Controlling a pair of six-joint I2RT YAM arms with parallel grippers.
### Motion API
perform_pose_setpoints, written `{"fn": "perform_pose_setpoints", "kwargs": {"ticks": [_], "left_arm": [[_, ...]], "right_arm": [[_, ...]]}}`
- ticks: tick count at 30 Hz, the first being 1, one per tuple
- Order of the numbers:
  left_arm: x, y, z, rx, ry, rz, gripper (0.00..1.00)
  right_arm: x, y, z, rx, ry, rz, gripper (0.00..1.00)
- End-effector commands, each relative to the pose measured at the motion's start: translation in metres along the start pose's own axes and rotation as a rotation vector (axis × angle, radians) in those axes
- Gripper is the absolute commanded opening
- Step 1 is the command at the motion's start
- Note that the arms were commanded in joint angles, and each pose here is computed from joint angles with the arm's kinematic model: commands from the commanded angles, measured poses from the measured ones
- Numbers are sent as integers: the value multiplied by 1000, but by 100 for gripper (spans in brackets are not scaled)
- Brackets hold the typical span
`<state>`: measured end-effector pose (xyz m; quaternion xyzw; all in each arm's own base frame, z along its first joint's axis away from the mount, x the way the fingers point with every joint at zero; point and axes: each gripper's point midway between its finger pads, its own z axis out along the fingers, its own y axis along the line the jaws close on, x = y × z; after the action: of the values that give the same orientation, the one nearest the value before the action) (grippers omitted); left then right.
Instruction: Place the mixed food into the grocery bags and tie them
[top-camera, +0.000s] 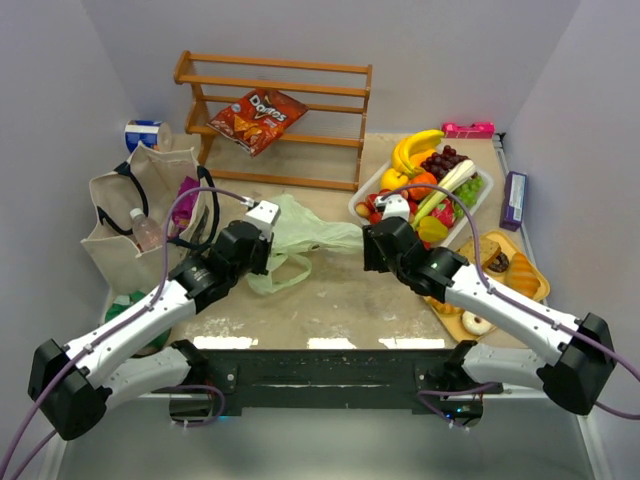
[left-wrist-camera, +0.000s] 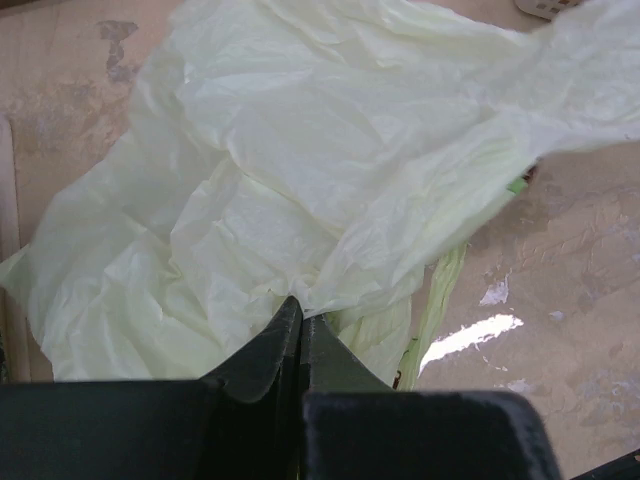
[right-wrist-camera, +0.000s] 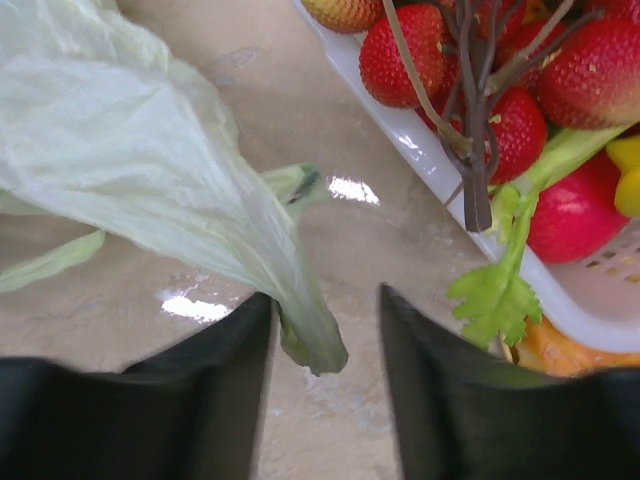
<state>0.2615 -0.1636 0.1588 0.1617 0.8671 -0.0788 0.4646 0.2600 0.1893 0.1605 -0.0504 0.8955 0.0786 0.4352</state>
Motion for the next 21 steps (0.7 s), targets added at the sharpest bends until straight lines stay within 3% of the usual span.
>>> {"fn": "perform_pose_setpoints", "kwargs": {"ticks": [1, 2, 3, 7, 9, 10, 12, 21], "left_arm": [[-5, -19, 0, 109, -12, -54, 0], [-6, -22, 2, 117, -6, -64, 0], [-6, -27, 2, 135, 2, -76, 0], [-12, -47, 3, 229, -7, -145, 0], [-12, -60, 2, 302, -7, -160, 0], [-17, -66, 3, 331, -26, -170, 0], [-17, -77, 0, 397, -27, -168, 0], [-3, -83, 2, 438, 15, -154, 0]], "right_arm": [[-19, 19, -19, -115, -3, 43, 72], [-21, 25, -24, -147, -2, 65, 80], [-28, 29, -34, -188, -27, 104, 82], [-26, 56, -58, -395, -39, 306, 82], [-42, 81, -77, -585, -105, 404, 81], [-25, 84, -70, -608, -65, 472, 81], [-35, 95, -74, -694, -107, 550, 76], [-35, 117, -52, -771, -73, 705, 62]]}}
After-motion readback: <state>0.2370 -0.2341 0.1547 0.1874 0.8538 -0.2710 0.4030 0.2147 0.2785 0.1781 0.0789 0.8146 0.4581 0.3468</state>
